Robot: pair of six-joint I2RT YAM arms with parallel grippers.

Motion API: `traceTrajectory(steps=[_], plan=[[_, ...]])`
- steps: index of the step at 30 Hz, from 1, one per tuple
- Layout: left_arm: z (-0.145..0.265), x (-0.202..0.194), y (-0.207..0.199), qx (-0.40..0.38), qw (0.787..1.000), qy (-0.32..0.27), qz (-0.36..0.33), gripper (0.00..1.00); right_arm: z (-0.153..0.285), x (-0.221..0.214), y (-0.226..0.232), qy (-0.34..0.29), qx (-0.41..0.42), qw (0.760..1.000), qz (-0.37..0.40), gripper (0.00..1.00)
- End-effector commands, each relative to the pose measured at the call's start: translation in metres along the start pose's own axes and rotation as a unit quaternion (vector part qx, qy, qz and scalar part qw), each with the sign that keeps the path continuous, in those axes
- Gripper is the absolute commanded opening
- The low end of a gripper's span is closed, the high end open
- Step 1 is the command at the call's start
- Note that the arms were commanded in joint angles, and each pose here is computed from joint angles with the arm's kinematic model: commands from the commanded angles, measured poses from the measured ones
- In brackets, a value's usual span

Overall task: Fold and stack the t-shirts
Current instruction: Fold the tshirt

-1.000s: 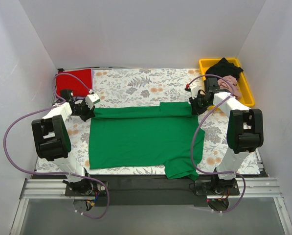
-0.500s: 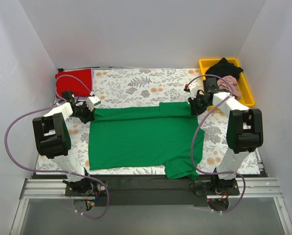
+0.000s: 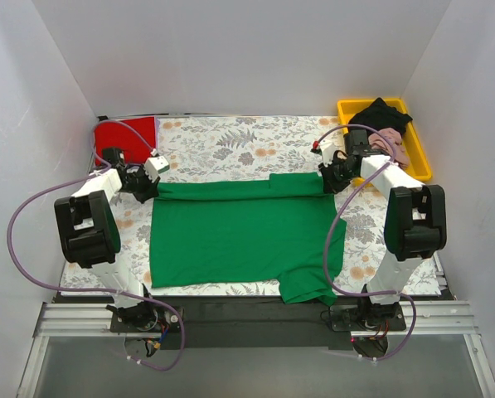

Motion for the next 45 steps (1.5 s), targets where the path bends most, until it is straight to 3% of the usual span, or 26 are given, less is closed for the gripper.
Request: traceTrajectory(steps=[1,7,9,10,14,15,19,22,29,31,33,38,45], plan=[[0.018,0.014,0.002,0.015,0.999,-0.007,-0.047,0.00,0.016,0.005,0.006,-0.014,-0.001,1.000,0.021,0.01],[0.013,0.001,-0.009,-0.003,0.999,0.009,-0.050,0.01,-0.002,-0.019,0.011,0.024,0.017,0.999,0.016,0.01],[0.013,0.003,-0.012,-0.014,0.999,0.009,-0.052,0.07,-0.005,-0.022,0.012,0.035,0.024,0.999,0.016,0.01],[0.014,0.004,-0.013,-0.018,0.998,0.009,-0.054,0.17,-0.006,-0.023,0.012,0.040,0.030,0.999,0.017,0.01],[0.025,0.037,-0.019,-0.040,0.998,-0.035,-0.037,0.39,0.005,-0.016,0.017,0.044,0.054,0.998,0.008,0.40],[0.029,0.055,-0.015,-0.036,0.997,-0.052,-0.045,0.41,0.008,-0.011,0.016,0.036,0.052,0.998,0.007,0.42],[0.020,0.118,-0.021,-0.051,0.994,-0.100,0.008,0.45,0.033,0.024,0.002,-0.021,0.039,0.999,-0.029,0.45],[-0.008,0.168,-0.037,-0.070,0.990,-0.118,0.017,0.46,0.035,0.036,-0.010,-0.034,0.036,0.997,-0.060,0.45],[-0.091,0.257,-0.065,-0.109,0.975,-0.123,0.151,0.47,0.016,0.053,-0.027,-0.035,0.038,0.992,-0.112,0.49],[-0.121,0.263,-0.078,-0.129,0.966,-0.107,0.195,0.48,0.004,0.054,-0.032,-0.028,0.043,0.990,-0.133,0.50],[-0.142,0.273,-0.085,-0.138,0.963,-0.110,0.204,0.56,0.000,0.063,-0.039,-0.035,0.039,0.989,-0.136,0.51],[-0.186,0.279,-0.086,-0.065,0.962,-0.092,0.248,0.55,-0.021,0.068,-0.057,-0.037,0.018,0.987,-0.152,0.51],[-0.228,0.270,-0.097,-0.075,0.959,-0.072,0.263,0.53,-0.045,0.063,-0.065,-0.026,0.024,0.985,-0.168,0.50]])
Point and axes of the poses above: each gripper's point midway between its finger pads, its own z axis back along the fingers, its own y axis along the line the jaws close on, x = y × z, the point moved 6 cm from there along z, back along the fingers, and after that the axes turned 6 degrees about -z, right-handed, at the moved point
